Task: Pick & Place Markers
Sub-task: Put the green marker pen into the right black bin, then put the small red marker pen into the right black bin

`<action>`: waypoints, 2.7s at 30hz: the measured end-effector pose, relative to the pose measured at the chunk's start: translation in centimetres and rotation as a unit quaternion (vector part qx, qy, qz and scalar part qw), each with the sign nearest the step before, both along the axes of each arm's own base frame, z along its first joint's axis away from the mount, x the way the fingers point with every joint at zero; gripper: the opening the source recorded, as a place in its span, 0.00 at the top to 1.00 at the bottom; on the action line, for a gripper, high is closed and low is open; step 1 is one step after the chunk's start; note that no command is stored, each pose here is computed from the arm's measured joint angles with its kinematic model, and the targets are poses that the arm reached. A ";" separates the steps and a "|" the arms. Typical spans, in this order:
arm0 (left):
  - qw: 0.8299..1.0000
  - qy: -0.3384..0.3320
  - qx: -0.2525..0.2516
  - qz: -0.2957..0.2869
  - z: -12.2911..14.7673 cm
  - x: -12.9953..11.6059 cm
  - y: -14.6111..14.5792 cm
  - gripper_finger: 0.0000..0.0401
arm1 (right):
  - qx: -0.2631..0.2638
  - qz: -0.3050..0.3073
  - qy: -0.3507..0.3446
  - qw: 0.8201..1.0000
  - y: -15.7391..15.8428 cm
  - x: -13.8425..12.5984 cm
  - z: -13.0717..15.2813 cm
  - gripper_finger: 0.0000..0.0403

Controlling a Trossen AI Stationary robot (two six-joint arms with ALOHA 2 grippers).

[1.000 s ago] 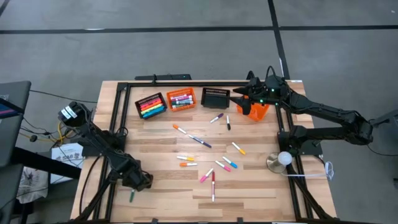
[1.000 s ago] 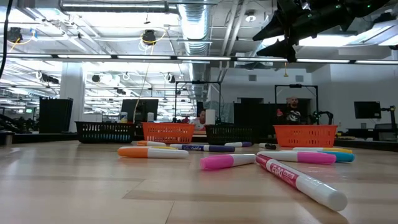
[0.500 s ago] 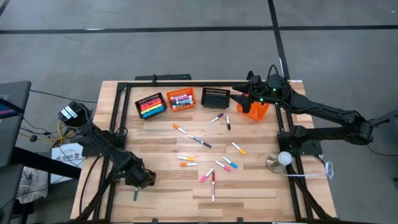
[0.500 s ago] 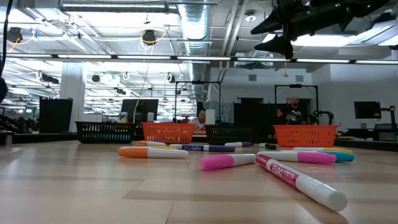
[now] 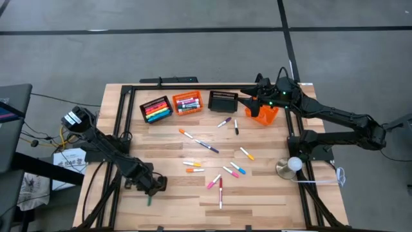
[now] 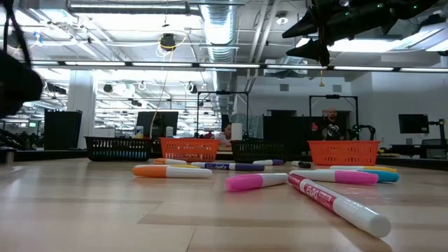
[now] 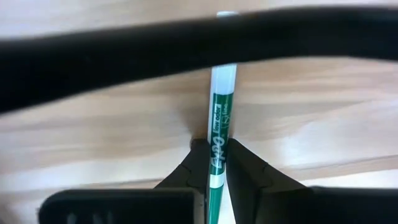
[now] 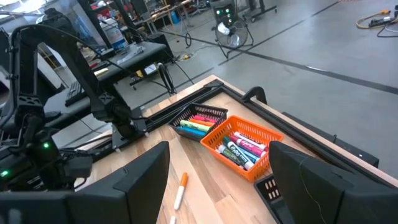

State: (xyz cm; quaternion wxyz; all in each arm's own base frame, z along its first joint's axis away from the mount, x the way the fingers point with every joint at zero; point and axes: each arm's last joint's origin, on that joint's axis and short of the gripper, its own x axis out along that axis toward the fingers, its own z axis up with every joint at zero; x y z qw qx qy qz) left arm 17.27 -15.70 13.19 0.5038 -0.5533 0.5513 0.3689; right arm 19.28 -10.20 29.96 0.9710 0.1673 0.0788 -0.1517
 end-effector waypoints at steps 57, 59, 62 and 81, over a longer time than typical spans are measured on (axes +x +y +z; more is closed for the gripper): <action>0.903 -0.365 0.184 -0.133 3.4 8.6 4.5 0.72 | -0.004 0.196 0.071 0.978 5.3 1.4 -1.4 0.34; 0.902 -0.366 0.185 -0.134 3.5 8.6 4.5 0.71 | -0.005 0.221 0.076 0.972 6.4 1.6 -1.5 0.34; 0.902 -0.368 0.184 -0.134 3.5 8.6 4.5 0.69 | -0.004 0.254 0.087 0.963 7.9 1.8 -1.8 0.34; 0.899 -0.369 0.197 -0.127 3.5 8.6 4.6 0.70 | 0.004 0.360 0.275 0.892 16.2 3.1 -7.1 0.34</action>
